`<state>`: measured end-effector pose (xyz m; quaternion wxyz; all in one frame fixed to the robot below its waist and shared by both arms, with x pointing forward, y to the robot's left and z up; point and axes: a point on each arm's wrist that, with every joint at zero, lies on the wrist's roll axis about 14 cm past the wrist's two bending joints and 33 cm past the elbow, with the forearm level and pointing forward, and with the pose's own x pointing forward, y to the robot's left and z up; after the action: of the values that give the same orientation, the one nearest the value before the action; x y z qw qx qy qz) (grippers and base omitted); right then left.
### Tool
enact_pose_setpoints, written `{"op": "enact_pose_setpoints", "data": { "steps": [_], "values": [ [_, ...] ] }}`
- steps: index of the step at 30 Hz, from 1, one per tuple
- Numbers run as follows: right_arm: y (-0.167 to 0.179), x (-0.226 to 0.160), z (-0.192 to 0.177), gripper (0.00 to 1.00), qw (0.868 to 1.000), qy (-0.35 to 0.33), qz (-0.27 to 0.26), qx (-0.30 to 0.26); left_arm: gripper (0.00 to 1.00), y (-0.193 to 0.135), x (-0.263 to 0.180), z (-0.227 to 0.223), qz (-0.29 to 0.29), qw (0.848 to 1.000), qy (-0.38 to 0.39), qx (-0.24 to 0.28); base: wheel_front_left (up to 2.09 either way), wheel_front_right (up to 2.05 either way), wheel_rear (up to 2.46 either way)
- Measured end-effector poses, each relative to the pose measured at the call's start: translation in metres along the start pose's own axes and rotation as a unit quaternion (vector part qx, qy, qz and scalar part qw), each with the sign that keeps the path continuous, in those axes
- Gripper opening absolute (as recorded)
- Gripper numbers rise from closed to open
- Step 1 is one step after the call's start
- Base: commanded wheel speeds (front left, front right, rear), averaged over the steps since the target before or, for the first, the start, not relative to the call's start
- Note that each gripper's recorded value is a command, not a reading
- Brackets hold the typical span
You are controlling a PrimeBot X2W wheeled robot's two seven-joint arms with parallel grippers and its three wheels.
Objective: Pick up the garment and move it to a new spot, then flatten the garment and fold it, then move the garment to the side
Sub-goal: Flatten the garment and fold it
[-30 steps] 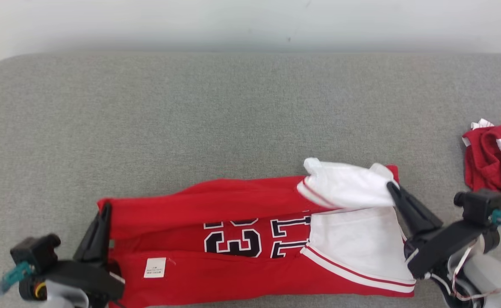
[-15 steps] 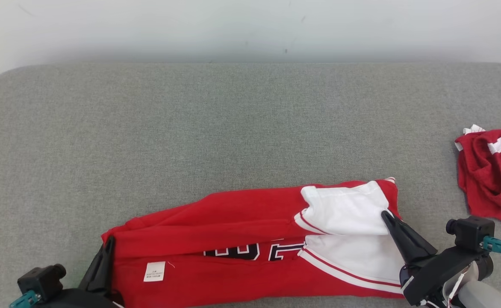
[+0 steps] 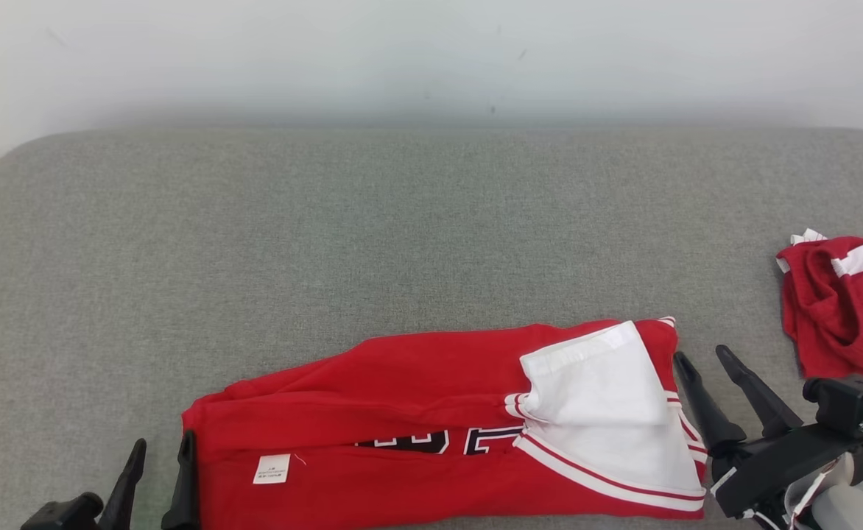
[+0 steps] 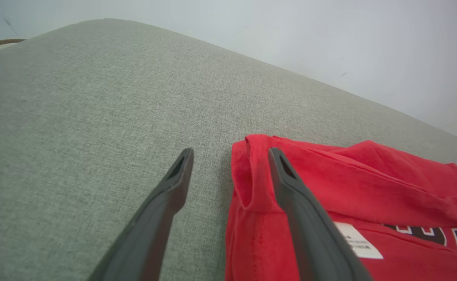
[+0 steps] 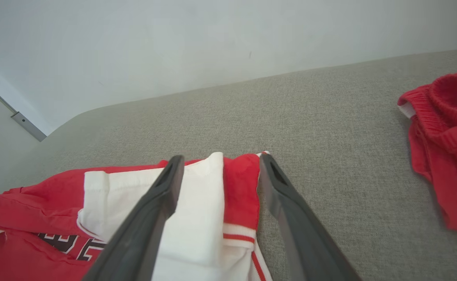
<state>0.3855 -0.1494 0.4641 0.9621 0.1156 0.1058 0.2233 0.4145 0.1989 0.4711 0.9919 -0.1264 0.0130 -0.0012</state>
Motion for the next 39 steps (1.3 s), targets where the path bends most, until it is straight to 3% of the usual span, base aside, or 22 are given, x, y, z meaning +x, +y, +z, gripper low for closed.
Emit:
{"op": "enact_pose_setpoints", "data": {
  "steps": [13, 28, 29, 30, 32, 33, 39],
  "values": [
    [0.013, 0.025, -0.014, 1.0, 0.999, 0.015, 0.013, -0.031, 1.0, 0.02, -0.025, 0.008, 0.042, 0.999, -0.019, 0.02, 0.0, 0.0, 0.0],
    [0.006, 0.066, -0.038, 1.0, 0.996, 0.059, 0.009, -0.059, 1.0, 0.048, -0.041, 0.007, 0.085, 0.996, -0.016, 0.019, 0.0, 0.0, 0.0],
    [0.006, 0.068, -0.038, 0.93, 0.996, 0.06, 0.01, -0.059, 1.0, 0.049, -0.041, 0.007, 0.087, 0.996, -0.015, 0.019, 0.0, 0.0, 0.0],
    [0.006, 0.069, -0.04, 0.64, 0.996, 0.062, 0.01, -0.059, 1.0, 0.05, -0.042, 0.007, 0.089, 0.996, -0.015, 0.018, 0.0, 0.0, 0.0],
    [0.005, 0.069, -0.045, 0.27, 0.996, 0.07, 0.01, -0.059, 1.0, 0.052, -0.042, 0.006, 0.091, 0.996, -0.014, 0.017, 0.0, 0.0, 0.0],
    [0.006, 0.069, -0.045, 0.0, 0.996, 0.071, 0.011, -0.059, 1.0, 0.052, -0.042, 0.006, 0.092, 0.996, -0.014, 0.016, 0.0, 0.0, 0.0],
    [0.014, 0.066, -0.035, 0.0, 0.996, 0.054, 0.028, -0.065, 1.0, 0.048, -0.038, 0.006, 0.085, 0.996, -0.015, 0.013, 0.0, 0.0, 0.0]
  ]
}}
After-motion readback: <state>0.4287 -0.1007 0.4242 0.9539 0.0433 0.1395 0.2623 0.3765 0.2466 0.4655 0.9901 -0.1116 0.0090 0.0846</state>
